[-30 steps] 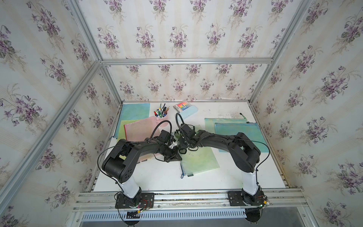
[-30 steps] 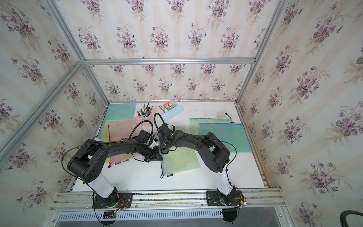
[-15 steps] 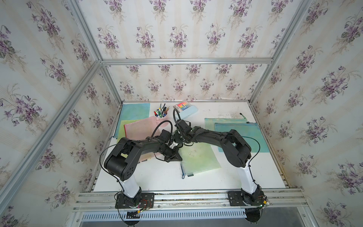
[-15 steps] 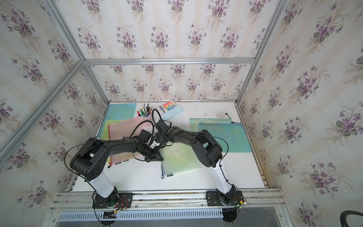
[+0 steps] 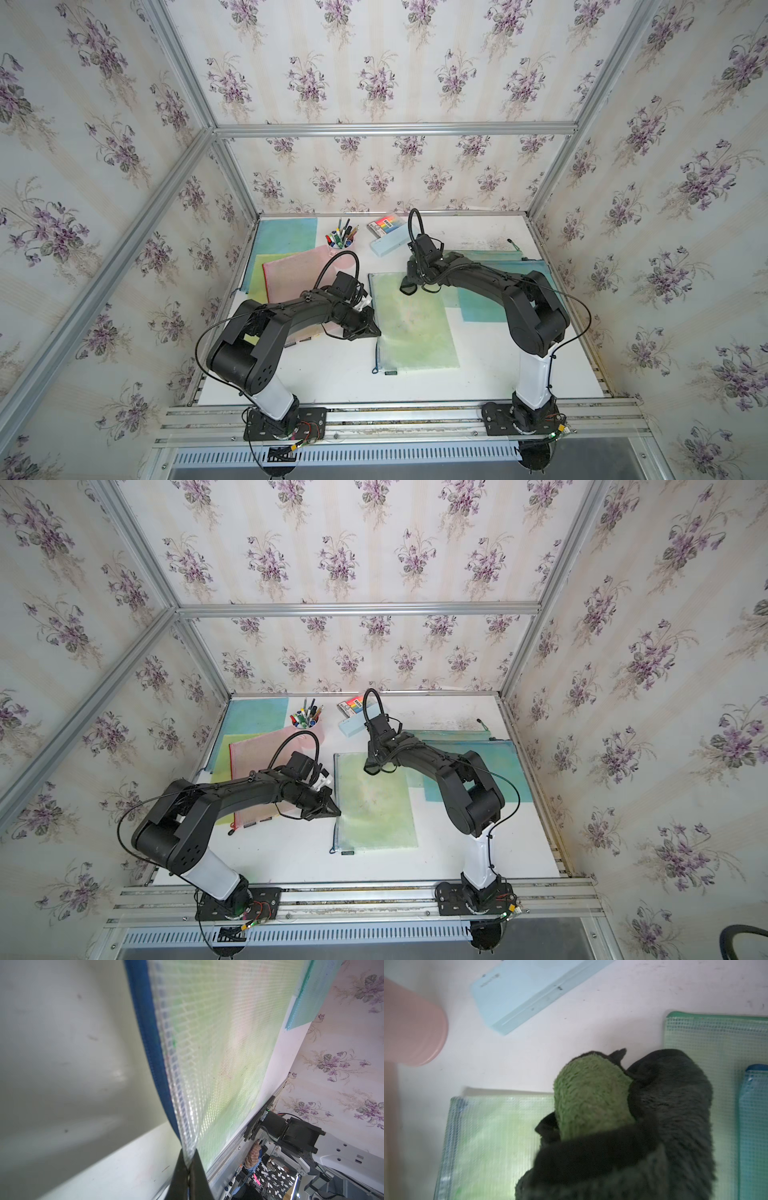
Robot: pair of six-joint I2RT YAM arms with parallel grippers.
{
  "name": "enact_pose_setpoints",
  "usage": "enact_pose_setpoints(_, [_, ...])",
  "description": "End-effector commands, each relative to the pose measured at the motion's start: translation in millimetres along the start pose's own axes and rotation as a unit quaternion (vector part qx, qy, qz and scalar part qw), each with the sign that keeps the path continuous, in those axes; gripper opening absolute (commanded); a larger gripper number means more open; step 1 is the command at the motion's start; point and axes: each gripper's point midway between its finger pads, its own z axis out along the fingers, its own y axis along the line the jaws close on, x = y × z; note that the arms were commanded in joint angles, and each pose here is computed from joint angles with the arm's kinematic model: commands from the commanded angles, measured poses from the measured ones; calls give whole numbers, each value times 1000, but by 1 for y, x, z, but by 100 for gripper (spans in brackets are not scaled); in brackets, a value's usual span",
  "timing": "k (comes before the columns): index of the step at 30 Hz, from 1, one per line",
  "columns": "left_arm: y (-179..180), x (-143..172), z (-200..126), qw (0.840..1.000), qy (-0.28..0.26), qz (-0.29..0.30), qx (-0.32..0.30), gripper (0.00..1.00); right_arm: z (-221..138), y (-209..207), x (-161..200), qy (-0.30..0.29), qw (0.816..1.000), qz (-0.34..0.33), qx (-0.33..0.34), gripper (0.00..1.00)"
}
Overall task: Wipe the document bag
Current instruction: Wipe the dirt from the document bag, then adjust the document bag at the center of the board.
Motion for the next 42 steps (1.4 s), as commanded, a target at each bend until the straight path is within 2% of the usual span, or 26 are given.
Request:
enact_pose_setpoints(1, [0, -3, -4, 1000, -8, 3, -11, 0, -15, 27, 18, 5, 999, -33, -22, 23])
enact_pose_setpoints(4, [-1, -4, -5, 1000, -6, 8, -15, 0, -16, 56, 56, 29, 996, -81, -24, 23])
enact_pose_setpoints(7, [-1, -4, -6, 1000, -6, 10, -19, 0, -6, 49, 87, 59, 995, -81, -6, 23])
enact_pose_setpoints(12, [-1, 1, -23, 998, -14, 29, -47, 0, -17, -9, 80, 47, 996, -45, 64, 23])
enact_pose_setpoints(14, [0, 3, -41, 997, -21, 32, -62, 0, -34, -20, 67, 24, 995, -47, 84, 23])
enact_pose_setpoints(17, [-3, 9, -83, 990, -42, 64, -116, 0, -63, -18, 52, -10, 997, -32, 65, 23])
enact_pose_setpoints(20, [-3, 12, -142, 974, -86, 80, -192, 0, -87, -18, 44, -42, 998, -7, 39, 23])
enact_pose_setpoints(24, [-15, 12, -218, 936, -135, 129, -298, 0, -99, -29, 54, -45, 998, -4, 40, 24])
enact_pose_setpoints(28, [-37, 21, -260, 916, -115, 172, -344, 0, -104, -40, 68, -41, 998, -4, 42, 24])
enact_pose_setpoints(32, [-53, 29, -256, 899, -74, 215, -375, 0, -114, -50, 68, -51, 998, 19, 33, 24])
enact_pose_setpoints(35, [-54, 30, -233, 866, -19, 233, -442, 0, -119, -59, 66, -55, 997, 31, 33, 24])
enact_pose_setpoints(37, [-56, 30, -217, 852, -3, 236, -468, 0, -122, -65, 65, -57, 997, 35, 36, 24])
enact_pose_setpoints(42, [-53, 19, -218, 824, -30, 223, -519, 0, -124, -79, 69, -54, 997, 48, 39, 24])
